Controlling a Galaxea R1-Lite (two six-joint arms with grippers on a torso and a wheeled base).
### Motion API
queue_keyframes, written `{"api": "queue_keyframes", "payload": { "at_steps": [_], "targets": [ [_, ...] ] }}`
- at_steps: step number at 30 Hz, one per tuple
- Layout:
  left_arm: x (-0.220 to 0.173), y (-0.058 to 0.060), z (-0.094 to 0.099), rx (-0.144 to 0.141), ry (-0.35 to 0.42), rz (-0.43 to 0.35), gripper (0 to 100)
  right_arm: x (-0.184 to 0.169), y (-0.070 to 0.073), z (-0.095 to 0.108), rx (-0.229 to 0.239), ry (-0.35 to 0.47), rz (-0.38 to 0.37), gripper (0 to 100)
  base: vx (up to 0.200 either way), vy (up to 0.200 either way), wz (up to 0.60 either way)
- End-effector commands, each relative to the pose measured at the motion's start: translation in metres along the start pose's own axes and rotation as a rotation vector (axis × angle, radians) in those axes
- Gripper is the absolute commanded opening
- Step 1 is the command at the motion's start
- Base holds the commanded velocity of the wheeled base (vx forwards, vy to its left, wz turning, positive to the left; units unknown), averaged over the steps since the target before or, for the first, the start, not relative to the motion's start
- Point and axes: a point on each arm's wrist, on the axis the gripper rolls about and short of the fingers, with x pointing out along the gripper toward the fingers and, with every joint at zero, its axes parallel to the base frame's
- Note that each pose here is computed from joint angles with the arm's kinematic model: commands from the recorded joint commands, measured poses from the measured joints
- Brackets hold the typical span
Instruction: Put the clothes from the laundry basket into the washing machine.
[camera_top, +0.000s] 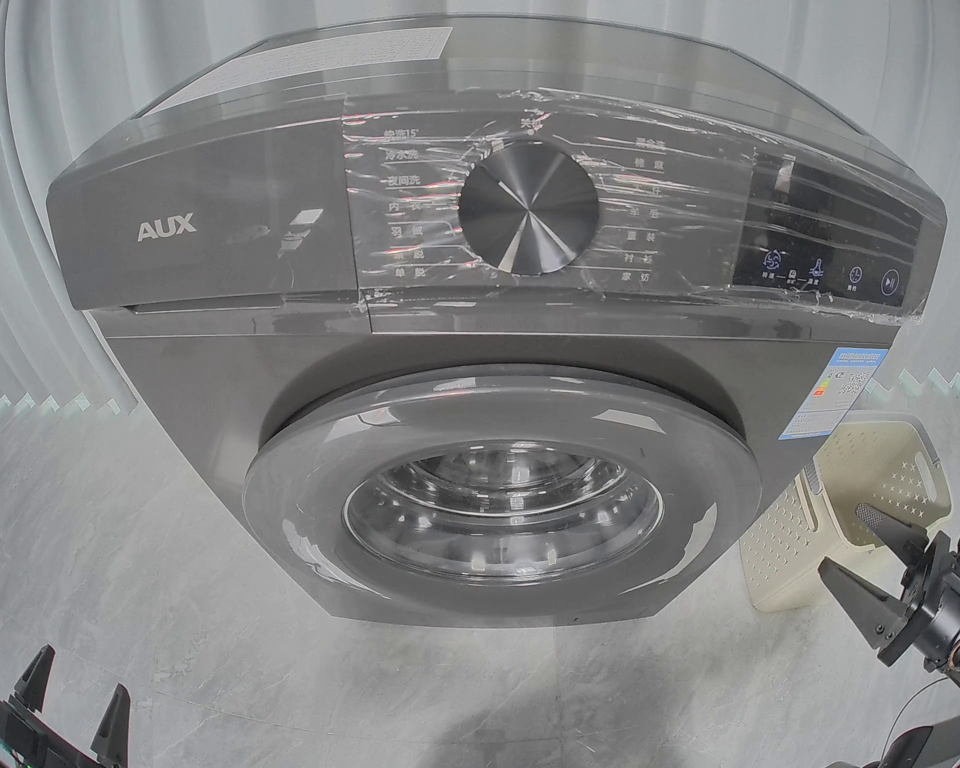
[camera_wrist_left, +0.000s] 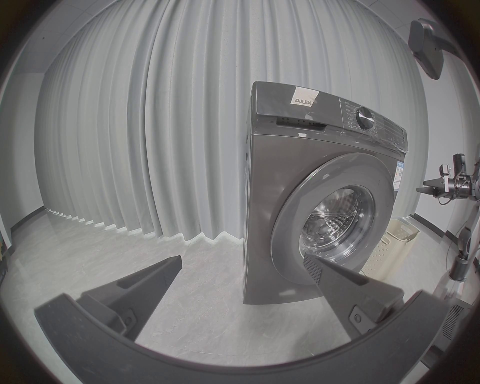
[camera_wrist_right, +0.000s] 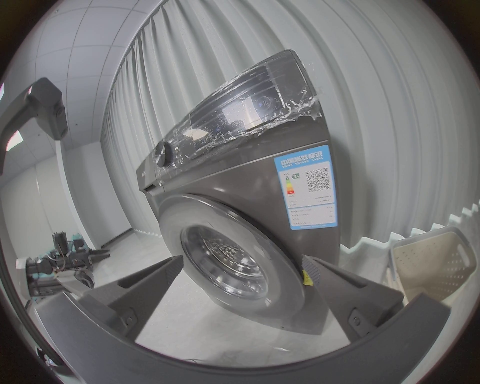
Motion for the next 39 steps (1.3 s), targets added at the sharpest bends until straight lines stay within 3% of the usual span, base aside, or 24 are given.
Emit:
{"api": "queue_keyframes", "payload": {
  "at_steps": [1, 6, 12, 22, 25, 30, 33, 34, 39],
  "targets": [
    [0.0, 0.0, -0.005, 0.0, -0.002, 0.0, 100, -0.018, -0.006, -0.003, -0.048, -0.013, -0.072, 100, 0.0, 0.0, 0.0],
    [0.0, 0.0, -0.005, 0.0, -0.002, 0.0, 100, -0.061, -0.006, -0.015, -0.092, -0.01, -0.161, 100, 0.0, 0.0, 0.0],
    [0.0, 0.0, -0.005, 0.0, -0.002, 0.0, 100, -0.098, 0.003, -0.021, -0.121, -0.077, -0.239, 100, 0.0, 0.0, 0.0],
    [0.0, 0.0, -0.005, 0.0, -0.002, 0.0, 100, -0.112, 0.008, -0.03, -0.143, -0.146, -0.346, 100, 0.0, 0.0, 0.0],
    [0.0, 0.0, -0.005, -0.002, -0.002, 0.0, 100, -0.111, 0.006, -0.034, -0.137, -0.135, -0.375, 100, 0.0, 0.0, 0.0],
    [0.0, 0.0, -0.005, -0.002, -0.002, 0.0, 100, -0.109, 0.004, -0.048, -0.14, -0.107, -0.502, 100, 0.0, 0.0, 0.0],
    [0.0, 0.0, -0.005, -0.002, -0.002, 0.0, 100, -0.11, 0.006, -0.056, -0.169, -0.102, -0.501, 100, 0.0, 0.0, 0.0],
    [0.0, 0.0, -0.005, -0.002, 0.0, 0.0, 100, -0.111, 0.006, -0.062, -0.16, -0.056, -0.485, 100, 0.0, 0.0, 0.0],
    [0.0, 0.0, -0.005, -0.011, -0.002, 0.001, 100, -0.114, 0.004, -0.068, -0.173, -0.021, -0.558, 100, 0.0, 0.0, 0.0]
  ]
}}
